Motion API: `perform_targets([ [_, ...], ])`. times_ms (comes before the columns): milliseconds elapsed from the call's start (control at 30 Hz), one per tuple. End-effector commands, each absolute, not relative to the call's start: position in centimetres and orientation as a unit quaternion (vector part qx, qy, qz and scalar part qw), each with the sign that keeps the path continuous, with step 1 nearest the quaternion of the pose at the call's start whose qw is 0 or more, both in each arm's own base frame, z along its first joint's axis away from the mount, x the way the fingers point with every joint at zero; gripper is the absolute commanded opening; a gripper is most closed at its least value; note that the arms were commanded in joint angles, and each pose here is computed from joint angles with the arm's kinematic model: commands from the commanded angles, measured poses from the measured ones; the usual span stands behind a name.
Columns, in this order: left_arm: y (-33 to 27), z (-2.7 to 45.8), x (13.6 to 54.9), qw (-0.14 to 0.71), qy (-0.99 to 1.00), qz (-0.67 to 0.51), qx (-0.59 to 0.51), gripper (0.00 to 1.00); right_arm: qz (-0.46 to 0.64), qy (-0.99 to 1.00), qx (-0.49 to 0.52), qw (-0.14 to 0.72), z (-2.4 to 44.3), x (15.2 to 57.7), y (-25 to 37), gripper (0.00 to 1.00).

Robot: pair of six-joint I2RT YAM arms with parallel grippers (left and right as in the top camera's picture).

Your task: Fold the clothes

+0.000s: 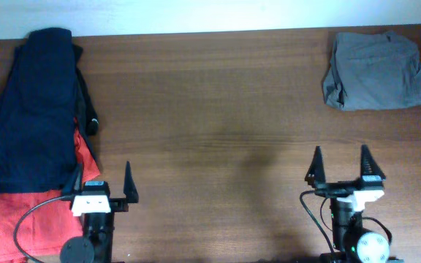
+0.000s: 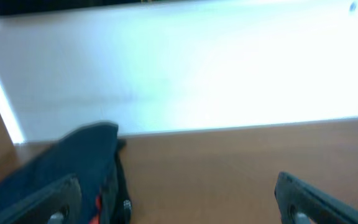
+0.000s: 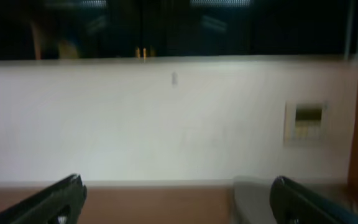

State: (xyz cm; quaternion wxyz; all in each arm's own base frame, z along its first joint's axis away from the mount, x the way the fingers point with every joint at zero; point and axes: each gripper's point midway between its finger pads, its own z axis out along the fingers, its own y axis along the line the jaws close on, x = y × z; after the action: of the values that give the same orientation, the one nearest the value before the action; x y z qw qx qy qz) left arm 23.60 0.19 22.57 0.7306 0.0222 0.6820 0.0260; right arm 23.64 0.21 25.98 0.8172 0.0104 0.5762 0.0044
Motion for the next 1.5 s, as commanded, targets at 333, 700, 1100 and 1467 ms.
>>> perform_targets([
  [333,0.3,22.5,23.9,0.73,0.683,-0.002,-0.008,0.99,0.023,0.588,-0.01,0.809,25.7,23.8,1.1,0.98],
  [700,0.4,25.8,28.8,0.681,0.733,-0.002,-0.009,0.99,0.04,0.653,-0.034,0.756,29.6,28.0,2.4,0.99],
  [1100,0.3,31.6,40.9,0.525,0.85,0.011,0.033,0.99,0.06,0.783,-0.052,0.616,30.1,36.0,3.7,0.99],
  [1467,1.9,26.7,48.3,0.495,0.861,0.067,0.094,0.99,0.104,0.795,-0.084,0.591,28.3,37.4,5.7,0.99],
])
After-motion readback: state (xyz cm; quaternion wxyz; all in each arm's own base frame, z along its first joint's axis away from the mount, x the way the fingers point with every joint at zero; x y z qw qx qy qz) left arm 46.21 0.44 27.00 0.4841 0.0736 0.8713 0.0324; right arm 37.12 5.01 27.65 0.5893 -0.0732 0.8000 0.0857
